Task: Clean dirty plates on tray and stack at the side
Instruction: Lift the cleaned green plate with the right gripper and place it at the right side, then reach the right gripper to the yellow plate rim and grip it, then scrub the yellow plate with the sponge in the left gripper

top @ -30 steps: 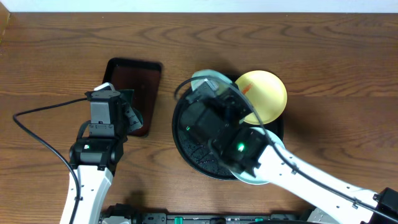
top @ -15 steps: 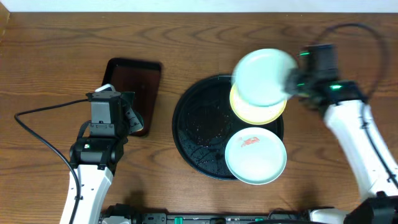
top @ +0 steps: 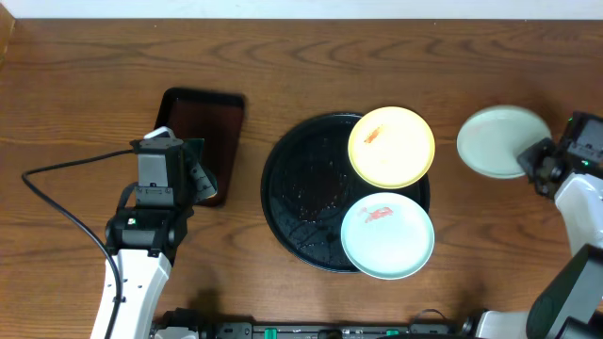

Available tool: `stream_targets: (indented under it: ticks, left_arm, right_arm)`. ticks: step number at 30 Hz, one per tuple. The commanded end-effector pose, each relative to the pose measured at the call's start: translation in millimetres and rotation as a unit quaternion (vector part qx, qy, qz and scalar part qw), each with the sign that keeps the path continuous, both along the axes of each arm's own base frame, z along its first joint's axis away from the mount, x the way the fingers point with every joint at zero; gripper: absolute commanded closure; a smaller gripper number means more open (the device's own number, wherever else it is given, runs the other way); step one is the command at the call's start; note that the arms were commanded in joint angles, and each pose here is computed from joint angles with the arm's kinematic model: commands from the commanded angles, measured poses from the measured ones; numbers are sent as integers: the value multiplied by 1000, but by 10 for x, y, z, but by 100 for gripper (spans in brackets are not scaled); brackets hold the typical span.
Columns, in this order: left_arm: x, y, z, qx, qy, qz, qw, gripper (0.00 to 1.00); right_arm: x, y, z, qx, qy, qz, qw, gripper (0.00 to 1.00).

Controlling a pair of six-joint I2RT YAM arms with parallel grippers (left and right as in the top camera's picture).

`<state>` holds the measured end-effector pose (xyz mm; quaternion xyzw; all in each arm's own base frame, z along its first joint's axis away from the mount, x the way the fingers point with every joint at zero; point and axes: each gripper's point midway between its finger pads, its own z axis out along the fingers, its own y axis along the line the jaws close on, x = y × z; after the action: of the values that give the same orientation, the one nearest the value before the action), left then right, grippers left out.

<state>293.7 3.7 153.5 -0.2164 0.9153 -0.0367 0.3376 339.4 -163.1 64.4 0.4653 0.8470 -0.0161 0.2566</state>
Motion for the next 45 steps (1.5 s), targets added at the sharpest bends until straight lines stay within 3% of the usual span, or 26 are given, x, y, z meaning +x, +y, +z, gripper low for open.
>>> stream_targets:
  ticks: [1, 2, 3, 9, 17, 23, 32, 37, 40, 45]
  left_arm:
    - [17, 17, 9, 6, -4, -4, 1000, 92]
    - [16, 17, 8, 6, -4, -3, 1000, 92]
    - [15, 17, 7, 6, -3, -4, 1000, 92]
    - [13, 17, 5, 6, -3, -3, 1000, 92]
    - [11, 16, 3, 5, -2, -4, 1000, 92]
    - [14, -41, 1, -8, -2, -14, 1000, 92]
    - [14, -41, 1, -8, -2, -14, 1000, 92]
    - [14, -42, 1, -8, -2, -14, 1000, 92]
    - [12, -179, -8, -37, 0, -40, 999, 92]
    - [-39, -790, -53, -138, 19, -165, 976, 92]
  right_arm:
    - [31, -41, 34, 1, -11, -11, 1000, 63]
    - [49, -33, 70, 2, -17, -9, 1000, 42]
    - [79, 6, 117, 8, -25, 1, 1000, 36]
    - [302, 956, 861, 118, -150, 162, 968, 35]
    - [-62, 1896, 197, 100, 7, 174, 980, 37]
    - [-113, 2192, -175, 95, 50, 172, 979, 38]
    - [-20, 2247, -517, 87, 69, 160, 981, 67]
    - [33, 2344, -509, 87, 61, 208, 972, 98]
    - [64, 2502, -472, 112, 51, 248, 961, 99]
    - [130, 3053, -282, 183, 5, 358, 916, 99]
